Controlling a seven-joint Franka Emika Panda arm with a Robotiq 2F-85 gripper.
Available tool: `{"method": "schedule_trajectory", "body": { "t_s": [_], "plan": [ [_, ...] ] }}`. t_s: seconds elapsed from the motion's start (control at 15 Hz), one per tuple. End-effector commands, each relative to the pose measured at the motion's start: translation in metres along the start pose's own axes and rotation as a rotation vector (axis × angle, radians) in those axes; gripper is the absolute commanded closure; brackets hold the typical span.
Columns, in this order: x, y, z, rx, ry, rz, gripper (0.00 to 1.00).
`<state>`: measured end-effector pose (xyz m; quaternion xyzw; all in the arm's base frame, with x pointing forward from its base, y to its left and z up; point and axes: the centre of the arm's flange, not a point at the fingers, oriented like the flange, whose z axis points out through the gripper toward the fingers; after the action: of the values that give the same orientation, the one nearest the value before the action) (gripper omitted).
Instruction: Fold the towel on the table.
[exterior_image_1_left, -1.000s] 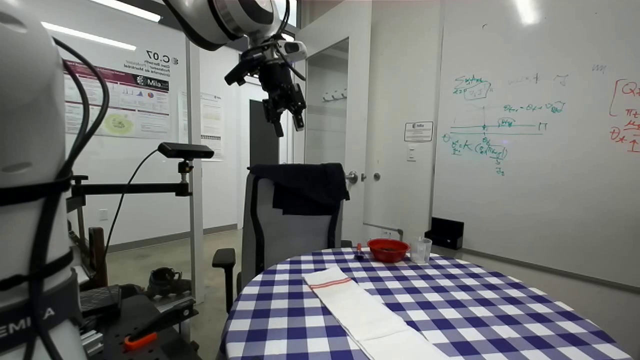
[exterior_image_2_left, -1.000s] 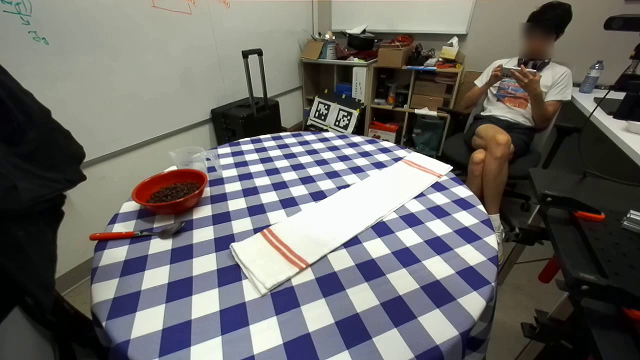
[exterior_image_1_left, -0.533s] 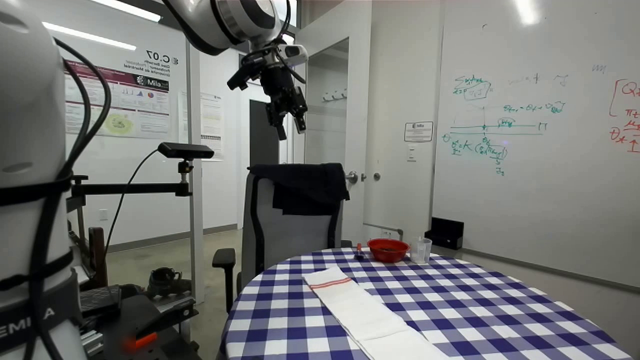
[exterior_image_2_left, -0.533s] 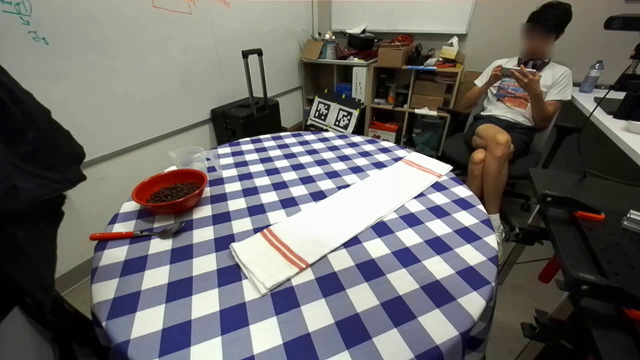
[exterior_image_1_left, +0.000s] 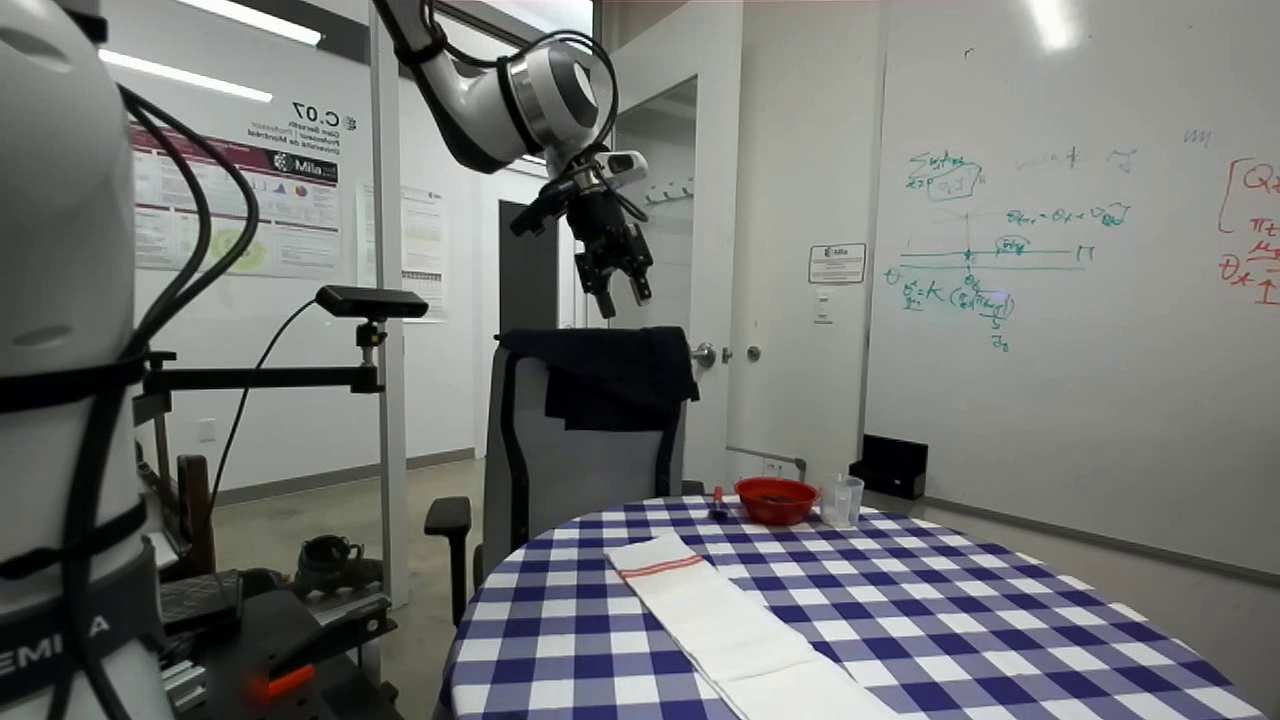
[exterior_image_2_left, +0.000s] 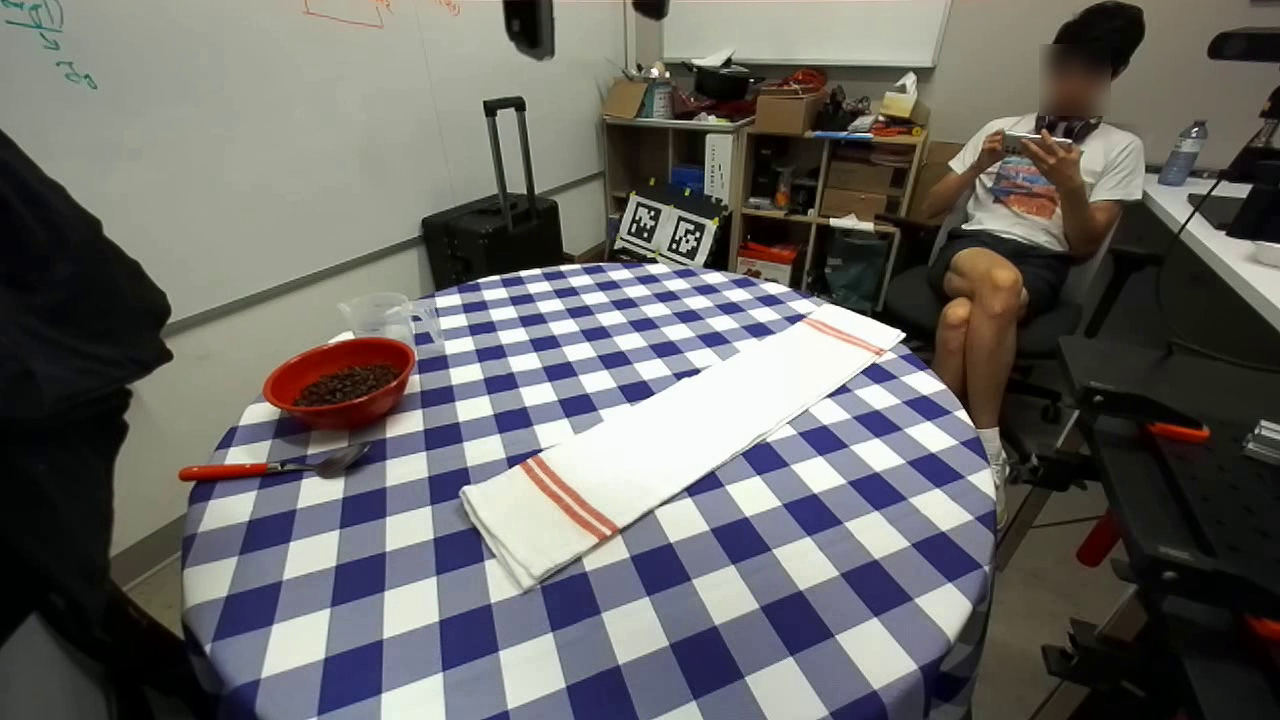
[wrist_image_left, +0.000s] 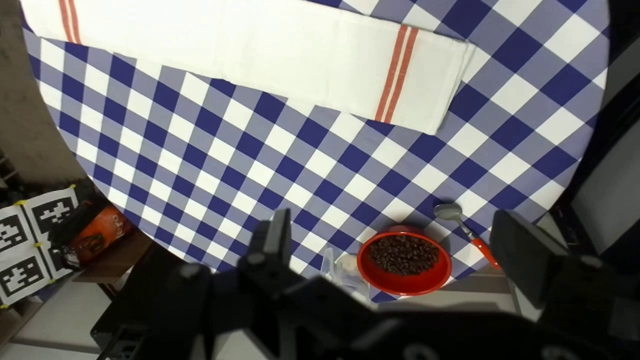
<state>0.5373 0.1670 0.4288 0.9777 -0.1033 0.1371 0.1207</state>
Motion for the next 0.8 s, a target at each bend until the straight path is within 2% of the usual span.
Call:
{"method": "schedule_trajectory", "body": {
  "t_s": [0.0,0.27,0.73],
  "plan": [
    [0.044,-0.042,0.031,0.008,-0.021,-0.002,0.00],
    [0.055,-0.066,0.073,0.010,-0.067,-0.027,0.00],
    [0.054,-0.088,0.144,-0.007,-0.131,-0.039,0.00]
  ]
}}
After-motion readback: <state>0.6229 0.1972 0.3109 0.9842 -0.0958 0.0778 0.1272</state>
